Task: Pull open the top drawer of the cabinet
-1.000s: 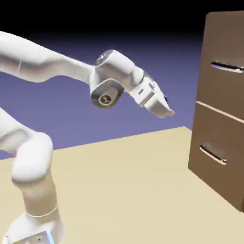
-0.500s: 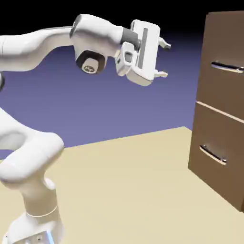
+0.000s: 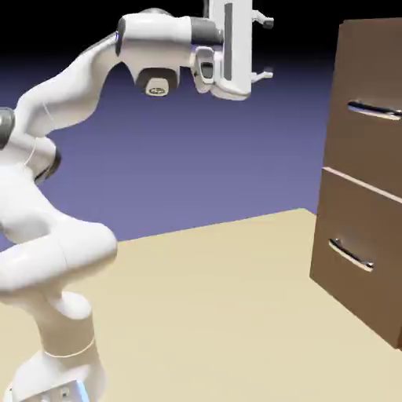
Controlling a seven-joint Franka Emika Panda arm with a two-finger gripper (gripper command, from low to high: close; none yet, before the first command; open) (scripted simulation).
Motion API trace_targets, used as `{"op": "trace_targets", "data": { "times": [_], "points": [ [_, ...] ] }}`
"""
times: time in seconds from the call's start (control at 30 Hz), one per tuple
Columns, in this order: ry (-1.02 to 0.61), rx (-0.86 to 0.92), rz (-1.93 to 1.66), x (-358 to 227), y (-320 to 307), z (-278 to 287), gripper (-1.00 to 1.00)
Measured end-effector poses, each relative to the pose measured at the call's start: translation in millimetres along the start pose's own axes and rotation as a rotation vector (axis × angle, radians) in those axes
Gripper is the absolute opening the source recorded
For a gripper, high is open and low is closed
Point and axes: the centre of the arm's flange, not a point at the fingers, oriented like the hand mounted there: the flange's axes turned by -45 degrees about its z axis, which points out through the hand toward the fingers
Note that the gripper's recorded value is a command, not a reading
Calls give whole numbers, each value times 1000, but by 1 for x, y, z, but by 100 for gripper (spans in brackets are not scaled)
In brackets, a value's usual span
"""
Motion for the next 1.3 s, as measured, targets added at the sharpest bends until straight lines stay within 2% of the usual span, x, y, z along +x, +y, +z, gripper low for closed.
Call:
{"op": "trace_targets", "data": {
  "times": [0.33, 0.67, 0.73, 0.9, 0.93, 1.0, 1.3],
  "points": [
    [-78, 79, 127, -51, 26, 98, 0],
    [-189, 61, 289, -51, 127, 227, 0],
    [-190, 60, 292, -51, 129, 229, 0],
    [-190, 60, 291, -59, 124, 275, 0],
    [-190, 60, 292, -60, 124, 278, -100],
    [-190, 60, 292, -60, 124, 278, -100],
    [-190, 63, 292, -44, 132, 191, -100]
  ]
}}
